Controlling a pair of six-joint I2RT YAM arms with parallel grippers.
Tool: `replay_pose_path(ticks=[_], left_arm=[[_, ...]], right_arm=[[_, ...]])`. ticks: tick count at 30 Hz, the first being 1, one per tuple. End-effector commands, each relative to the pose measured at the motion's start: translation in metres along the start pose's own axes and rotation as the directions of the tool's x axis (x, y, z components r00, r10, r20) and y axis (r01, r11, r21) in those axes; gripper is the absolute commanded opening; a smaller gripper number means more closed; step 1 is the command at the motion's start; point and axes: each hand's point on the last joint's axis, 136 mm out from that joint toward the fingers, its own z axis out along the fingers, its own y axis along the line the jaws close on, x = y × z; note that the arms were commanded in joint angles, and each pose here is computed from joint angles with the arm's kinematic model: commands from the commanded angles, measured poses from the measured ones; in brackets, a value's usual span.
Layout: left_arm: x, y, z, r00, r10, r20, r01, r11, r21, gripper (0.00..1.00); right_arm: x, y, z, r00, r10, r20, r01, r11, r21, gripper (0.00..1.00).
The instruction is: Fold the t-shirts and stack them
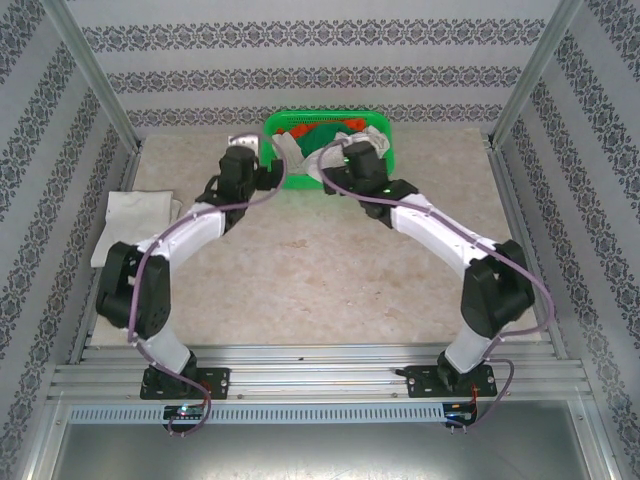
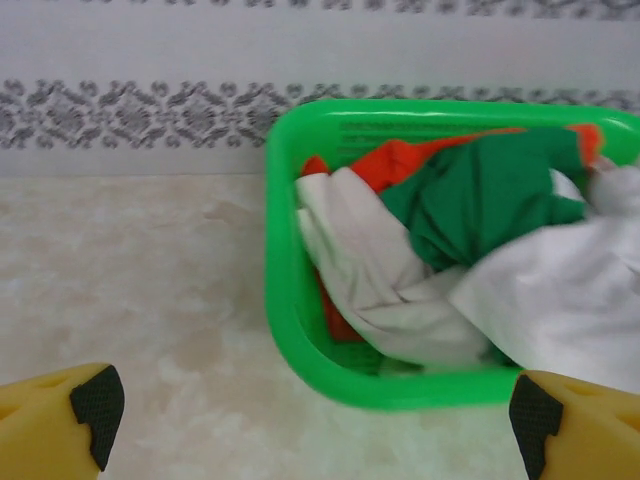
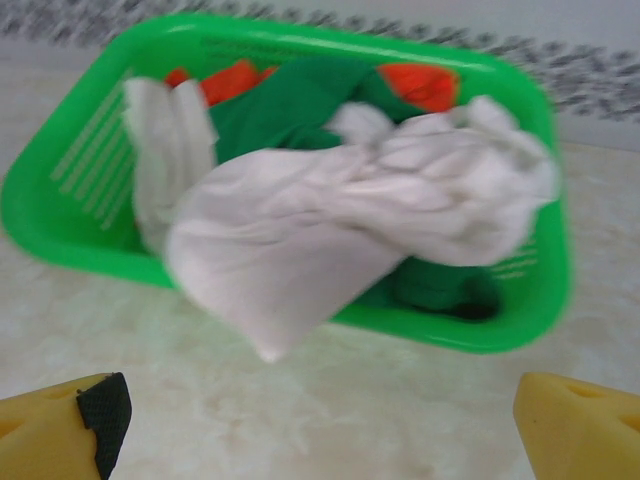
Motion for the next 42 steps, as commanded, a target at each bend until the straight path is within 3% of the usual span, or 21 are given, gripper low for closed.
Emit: replay_pose_path(ticks=[1, 4, 11, 13, 17, 19, 21, 22, 33, 36, 42], left_arm=[[0.034, 0.034, 0.019, 0.979, -0.104, -0.176, 0.08, 0.987, -0.138, 1.0], [0.04, 0.055, 0.04, 0.938, -0.229, -0.259, 0.172, 0.959, -0.225, 1.0], [0.053, 0.057, 0.101, 0.862, -0.269, -0.43, 0.216, 0.962, -0.169, 1.0], [0.061, 0.052, 0.114, 0.837, -0.274, -0.474, 0.234, 0.962, -0.143, 0.93], [0.069, 0.032, 0.132, 0.798, -0.279, -0.535, 0.285, 0.956, -0.073, 0.64], [0.067, 0.017, 0.135, 0.794, -0.27, -0.544, 0.307, 0.952, -0.025, 0.56], [0.065, 0.0, 0.136, 0.797, -0.254, -0.548, 0.319, 0.947, 0.025, 0.39], [0.065, -0.008, 0.136, 0.79, -0.256, -0.557, 0.336, 0.941, 0.043, 0.36], [0.059, -0.093, 0.114, 0.759, -0.243, -0.604, 0.428, 0.885, 0.182, 0.4], [0.052, -0.091, 0.104, 0.781, -0.225, -0.583, 0.394, 0.901, 0.18, 0.45], [0.054, -0.045, 0.058, 0.904, -0.1, -0.415, 0.198, 0.96, 0.199, 0.64]], right_arm=[[-0.018, 0.023, -0.01, 1.0, -0.01, 0.014, 0.01, 1.0, -0.026, 0.98], [-0.02, 0.034, -0.012, 0.999, 0.045, -0.014, -0.046, 0.997, -0.06, 0.98], [-0.01, 0.045, -0.01, 0.994, 0.096, -0.058, -0.102, 0.989, -0.106, 0.98], [-0.006, 0.045, -0.007, 0.991, 0.108, -0.073, -0.115, 0.989, -0.098, 0.98], [-0.001, 0.044, -0.003, 0.988, 0.124, -0.091, -0.132, 0.988, -0.087, 0.98], [0.003, 0.042, 0.001, 0.988, 0.117, -0.103, -0.125, 0.989, -0.079, 0.98], [0.006, 0.04, 0.005, 0.987, 0.114, -0.112, -0.122, 0.99, -0.067, 0.98], [0.006, 0.037, 0.006, 0.987, 0.115, -0.114, -0.122, 0.991, -0.061, 0.98], [-0.001, 0.012, 0.022, 0.975, 0.185, -0.123, -0.185, 0.983, 0.009, 0.98], [-0.011, 0.01, 0.027, 0.969, 0.224, -0.107, -0.225, 0.974, -0.001, 0.98], [-0.032, 0.022, 0.046, 0.971, 0.213, -0.104, -0.219, 0.975, -0.042, 0.98]])
